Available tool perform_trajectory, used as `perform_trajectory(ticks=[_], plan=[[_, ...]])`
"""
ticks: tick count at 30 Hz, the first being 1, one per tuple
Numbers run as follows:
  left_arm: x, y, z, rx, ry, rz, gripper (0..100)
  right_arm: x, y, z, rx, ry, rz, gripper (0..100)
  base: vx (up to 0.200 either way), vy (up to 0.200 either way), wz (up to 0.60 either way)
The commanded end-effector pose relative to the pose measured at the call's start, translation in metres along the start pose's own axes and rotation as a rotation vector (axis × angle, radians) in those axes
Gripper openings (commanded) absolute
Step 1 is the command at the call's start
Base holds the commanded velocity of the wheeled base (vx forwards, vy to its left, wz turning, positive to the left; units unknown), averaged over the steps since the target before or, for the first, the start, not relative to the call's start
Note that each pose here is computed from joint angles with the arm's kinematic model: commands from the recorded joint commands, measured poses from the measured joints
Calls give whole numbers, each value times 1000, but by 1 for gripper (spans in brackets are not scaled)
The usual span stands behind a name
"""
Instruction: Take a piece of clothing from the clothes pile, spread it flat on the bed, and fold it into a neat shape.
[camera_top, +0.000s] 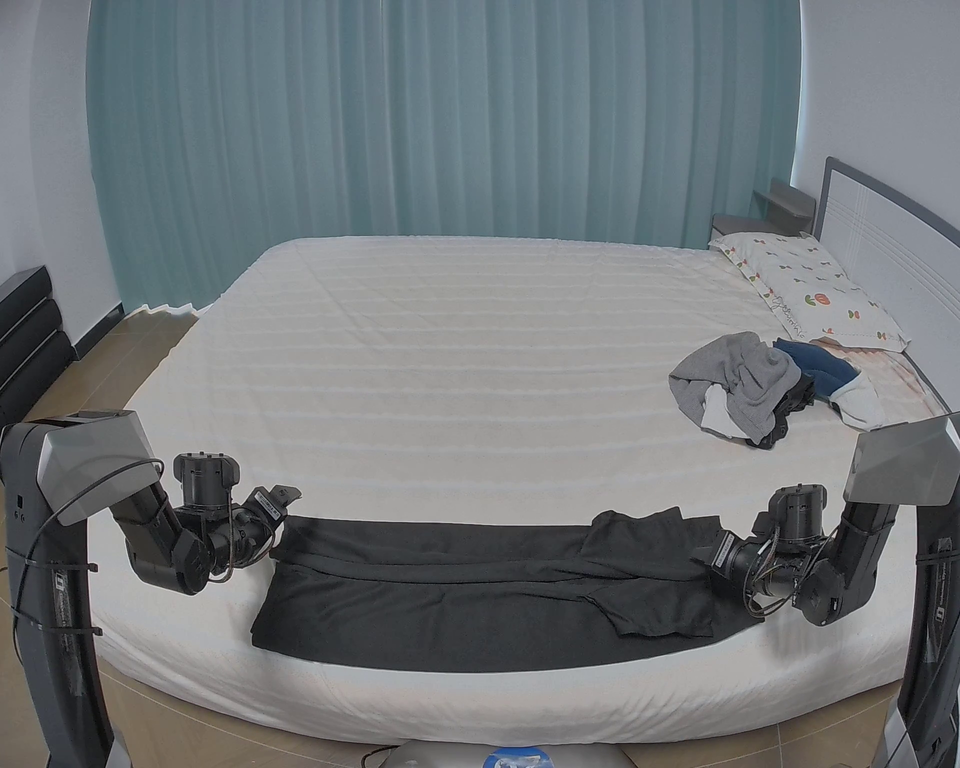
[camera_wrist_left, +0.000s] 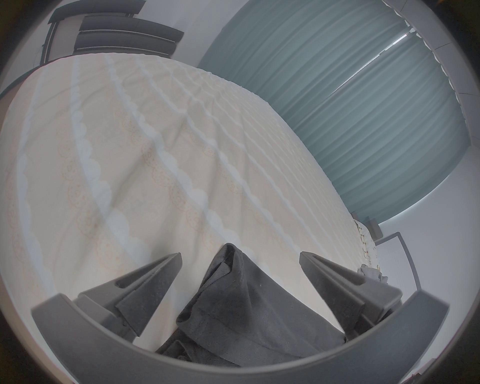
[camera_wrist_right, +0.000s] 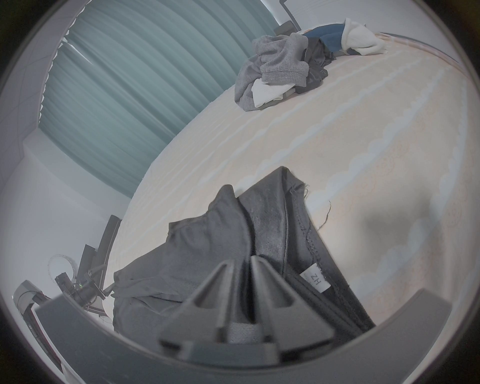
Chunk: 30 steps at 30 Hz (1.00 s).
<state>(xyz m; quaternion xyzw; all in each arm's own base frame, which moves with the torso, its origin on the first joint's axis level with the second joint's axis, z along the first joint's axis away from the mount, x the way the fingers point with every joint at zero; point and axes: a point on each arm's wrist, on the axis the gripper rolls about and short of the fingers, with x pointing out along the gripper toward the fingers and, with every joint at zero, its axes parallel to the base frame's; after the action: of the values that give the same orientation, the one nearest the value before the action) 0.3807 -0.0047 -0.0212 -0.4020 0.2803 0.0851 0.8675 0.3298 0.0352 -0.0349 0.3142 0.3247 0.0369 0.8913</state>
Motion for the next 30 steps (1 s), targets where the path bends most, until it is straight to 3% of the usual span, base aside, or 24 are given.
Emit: perform_trajectory(ticks=[1, 7, 11, 15, 22, 30], plan=[[-10, -6, 6, 0, -12, -15, 100, -17, 7, 6, 46, -23, 17, 100, 0, 0, 0], [-32, -10, 5, 77, 36, -50, 100, -51, 17, 7, 157, -32, 31, 100, 0, 0, 0], [-38, -1, -5, 192, 71, -19, 100, -74, 18, 0, 243, -20, 22, 100, 0, 0, 0], [-39, 4, -13, 252, 95, -1, 100, -90, 15, -12, 313, 15, -8, 100, 0, 0, 0], [-38, -3, -25, 308, 127, -13, 100, -95, 4, -25, 376, 32, -22, 100, 0, 0, 0], [-32, -3, -39, 374, 176, 1, 100, -98, 2, -35, 352, 0, 31, 100, 0, 0, 0]])
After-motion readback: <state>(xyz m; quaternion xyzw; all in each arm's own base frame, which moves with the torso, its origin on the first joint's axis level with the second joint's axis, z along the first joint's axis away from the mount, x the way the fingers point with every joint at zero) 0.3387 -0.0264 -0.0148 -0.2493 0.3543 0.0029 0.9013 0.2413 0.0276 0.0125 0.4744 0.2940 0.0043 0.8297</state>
